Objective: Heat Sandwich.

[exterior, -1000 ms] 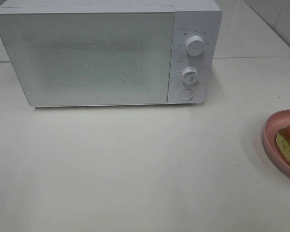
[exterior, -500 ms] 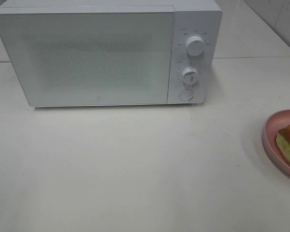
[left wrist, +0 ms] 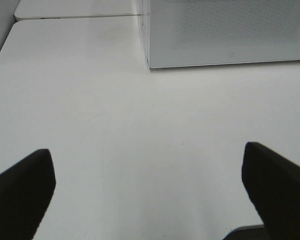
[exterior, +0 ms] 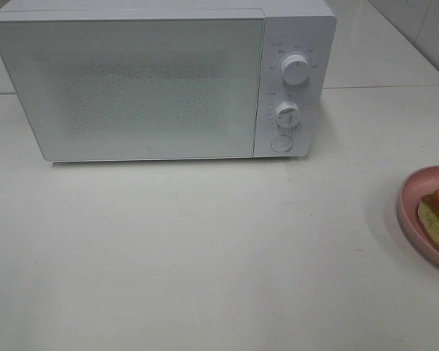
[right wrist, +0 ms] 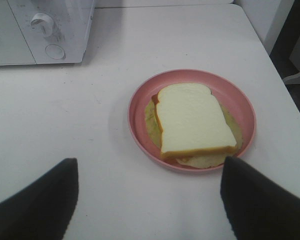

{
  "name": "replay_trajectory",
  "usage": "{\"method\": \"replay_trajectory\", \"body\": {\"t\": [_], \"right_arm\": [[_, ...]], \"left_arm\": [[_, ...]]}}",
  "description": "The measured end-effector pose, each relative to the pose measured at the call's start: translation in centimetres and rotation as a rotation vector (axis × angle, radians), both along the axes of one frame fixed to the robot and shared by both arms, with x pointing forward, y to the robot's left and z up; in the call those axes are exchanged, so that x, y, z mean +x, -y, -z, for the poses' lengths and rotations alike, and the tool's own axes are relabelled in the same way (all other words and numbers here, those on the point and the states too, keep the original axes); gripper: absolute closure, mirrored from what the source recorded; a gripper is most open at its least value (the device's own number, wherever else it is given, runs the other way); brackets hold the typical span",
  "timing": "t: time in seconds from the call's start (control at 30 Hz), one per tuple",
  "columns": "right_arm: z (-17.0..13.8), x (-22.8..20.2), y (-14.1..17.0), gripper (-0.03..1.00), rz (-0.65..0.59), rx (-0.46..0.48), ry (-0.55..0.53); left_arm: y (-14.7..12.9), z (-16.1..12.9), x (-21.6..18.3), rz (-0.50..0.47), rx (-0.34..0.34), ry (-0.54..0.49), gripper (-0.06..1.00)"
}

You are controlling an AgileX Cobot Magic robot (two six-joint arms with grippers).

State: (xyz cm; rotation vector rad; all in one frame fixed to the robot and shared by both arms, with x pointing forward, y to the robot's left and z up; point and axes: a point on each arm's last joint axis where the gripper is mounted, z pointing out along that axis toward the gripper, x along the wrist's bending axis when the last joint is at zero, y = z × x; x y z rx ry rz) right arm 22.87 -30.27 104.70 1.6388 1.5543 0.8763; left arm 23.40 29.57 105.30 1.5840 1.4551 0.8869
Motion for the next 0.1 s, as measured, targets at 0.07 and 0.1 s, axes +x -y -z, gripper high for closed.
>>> {"method": "replay_trajectory", "body": {"t": [0.07, 0.1], "right_arm": [[0.0, 0.0, 0.0, 0.21, 0.0, 0.0, 0.0], [0.0, 0.0, 0.0, 0.21, 0.0, 0.0, 0.0]], "left_arm": [[0.0, 0.0, 0.0, 0.0, 0.0, 0.0, -0.01], [0.0, 0.0, 0.0, 0.0, 0.0, 0.0, -0.01]]}}
